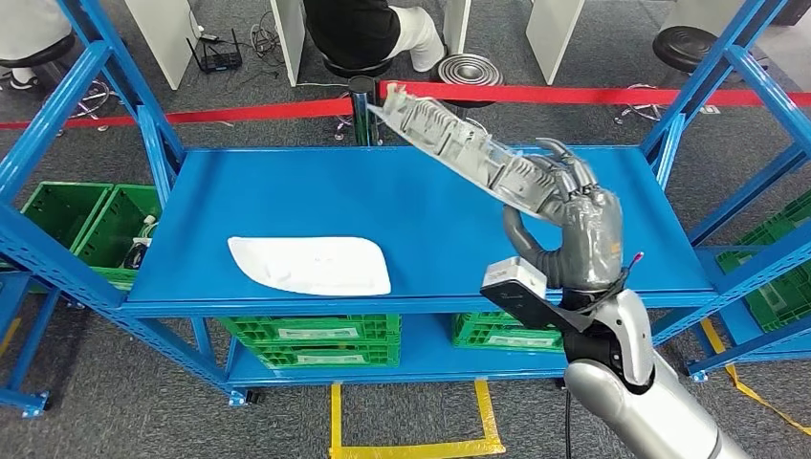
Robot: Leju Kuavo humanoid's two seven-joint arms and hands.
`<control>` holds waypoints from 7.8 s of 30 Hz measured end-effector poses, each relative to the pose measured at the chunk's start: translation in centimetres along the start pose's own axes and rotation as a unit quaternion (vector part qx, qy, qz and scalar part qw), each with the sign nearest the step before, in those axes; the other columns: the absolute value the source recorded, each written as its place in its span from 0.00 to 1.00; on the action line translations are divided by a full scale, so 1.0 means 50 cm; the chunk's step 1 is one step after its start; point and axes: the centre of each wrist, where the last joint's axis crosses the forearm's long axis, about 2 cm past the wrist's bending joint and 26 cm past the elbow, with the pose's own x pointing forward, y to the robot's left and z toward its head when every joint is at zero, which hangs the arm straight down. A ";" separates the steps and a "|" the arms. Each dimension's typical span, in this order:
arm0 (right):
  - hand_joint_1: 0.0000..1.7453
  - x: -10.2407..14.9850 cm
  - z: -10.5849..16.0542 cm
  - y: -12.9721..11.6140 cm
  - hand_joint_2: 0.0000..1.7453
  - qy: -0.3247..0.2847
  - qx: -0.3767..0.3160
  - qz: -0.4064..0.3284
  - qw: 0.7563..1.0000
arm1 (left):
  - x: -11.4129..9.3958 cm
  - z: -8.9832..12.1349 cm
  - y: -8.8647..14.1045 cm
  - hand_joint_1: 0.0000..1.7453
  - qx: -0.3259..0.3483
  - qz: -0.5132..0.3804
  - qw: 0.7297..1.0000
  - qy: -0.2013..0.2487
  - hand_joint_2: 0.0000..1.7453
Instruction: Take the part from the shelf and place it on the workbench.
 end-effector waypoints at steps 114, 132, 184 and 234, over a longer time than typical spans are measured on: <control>1.00 0.110 0.109 -0.150 1.00 -0.057 0.023 -0.702 0.710 | 0.005 -0.001 0.011 0.00 -0.011 0.030 0.995 -0.091 1.00; 1.00 0.110 0.105 -0.148 1.00 -0.057 0.027 -0.702 0.710 | 0.005 -0.001 0.016 0.00 -0.010 0.028 0.996 -0.087 1.00; 1.00 0.100 0.080 -0.139 1.00 -0.052 0.029 -0.699 0.712 | 0.018 0.000 0.010 0.00 -0.011 0.019 0.995 -0.094 1.00; 1.00 0.110 0.115 -0.099 1.00 0.017 -0.058 -0.677 0.734 | 0.030 0.000 0.077 0.00 0.027 -0.008 0.995 -0.096 1.00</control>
